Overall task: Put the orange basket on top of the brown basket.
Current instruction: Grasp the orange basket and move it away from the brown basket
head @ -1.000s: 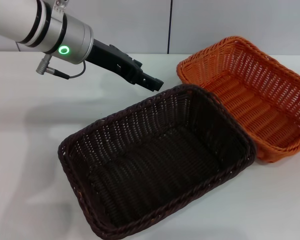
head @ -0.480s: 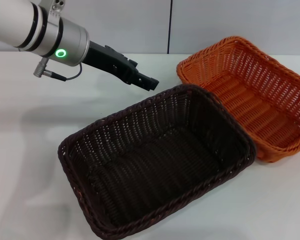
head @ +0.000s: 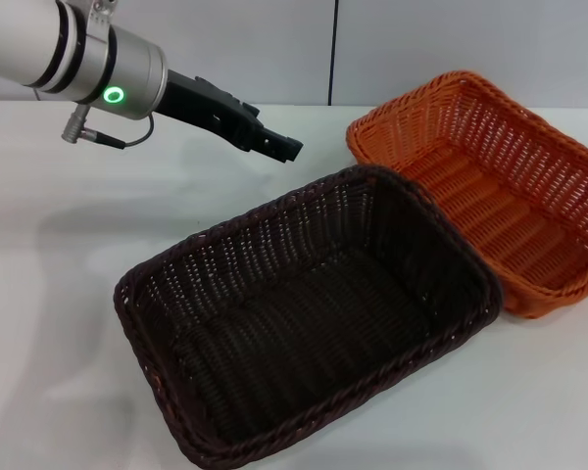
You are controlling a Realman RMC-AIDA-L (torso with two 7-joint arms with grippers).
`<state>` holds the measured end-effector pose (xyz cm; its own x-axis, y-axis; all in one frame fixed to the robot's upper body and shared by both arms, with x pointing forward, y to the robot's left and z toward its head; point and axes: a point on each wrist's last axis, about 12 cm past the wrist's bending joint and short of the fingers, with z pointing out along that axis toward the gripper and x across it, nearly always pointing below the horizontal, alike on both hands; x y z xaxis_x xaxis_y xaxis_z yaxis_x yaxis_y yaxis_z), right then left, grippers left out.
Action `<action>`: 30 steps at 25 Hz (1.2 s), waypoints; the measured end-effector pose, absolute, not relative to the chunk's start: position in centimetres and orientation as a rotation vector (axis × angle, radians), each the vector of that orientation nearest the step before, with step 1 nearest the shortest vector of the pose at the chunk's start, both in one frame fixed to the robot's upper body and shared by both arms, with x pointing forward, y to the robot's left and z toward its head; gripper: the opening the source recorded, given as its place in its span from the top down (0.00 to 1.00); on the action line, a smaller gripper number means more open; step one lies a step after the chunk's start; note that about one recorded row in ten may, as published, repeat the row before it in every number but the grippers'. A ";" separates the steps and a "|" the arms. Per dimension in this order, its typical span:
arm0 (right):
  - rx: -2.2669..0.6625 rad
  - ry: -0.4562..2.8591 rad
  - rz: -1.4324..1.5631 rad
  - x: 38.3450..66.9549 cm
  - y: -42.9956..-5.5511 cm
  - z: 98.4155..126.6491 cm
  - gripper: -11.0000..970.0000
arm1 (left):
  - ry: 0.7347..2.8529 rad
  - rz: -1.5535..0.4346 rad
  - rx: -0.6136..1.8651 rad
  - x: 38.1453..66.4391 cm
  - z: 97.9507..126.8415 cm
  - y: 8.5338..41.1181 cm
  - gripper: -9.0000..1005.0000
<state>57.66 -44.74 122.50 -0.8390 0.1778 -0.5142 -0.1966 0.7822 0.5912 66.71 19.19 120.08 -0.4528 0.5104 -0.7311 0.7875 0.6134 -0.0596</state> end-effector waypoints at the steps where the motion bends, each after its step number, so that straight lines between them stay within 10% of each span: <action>1: -0.051 2.403 0.875 57.9 -44.5 122.7 0.37 | 2.149 -0.518 1.015 66.7 120.1 19.2 0.14; 30: 0.077 2.684 0.907 57.7 -43.2 122.4 0.39 | 2.140 -0.527 1.017 66.7 119.9 18.4 0.14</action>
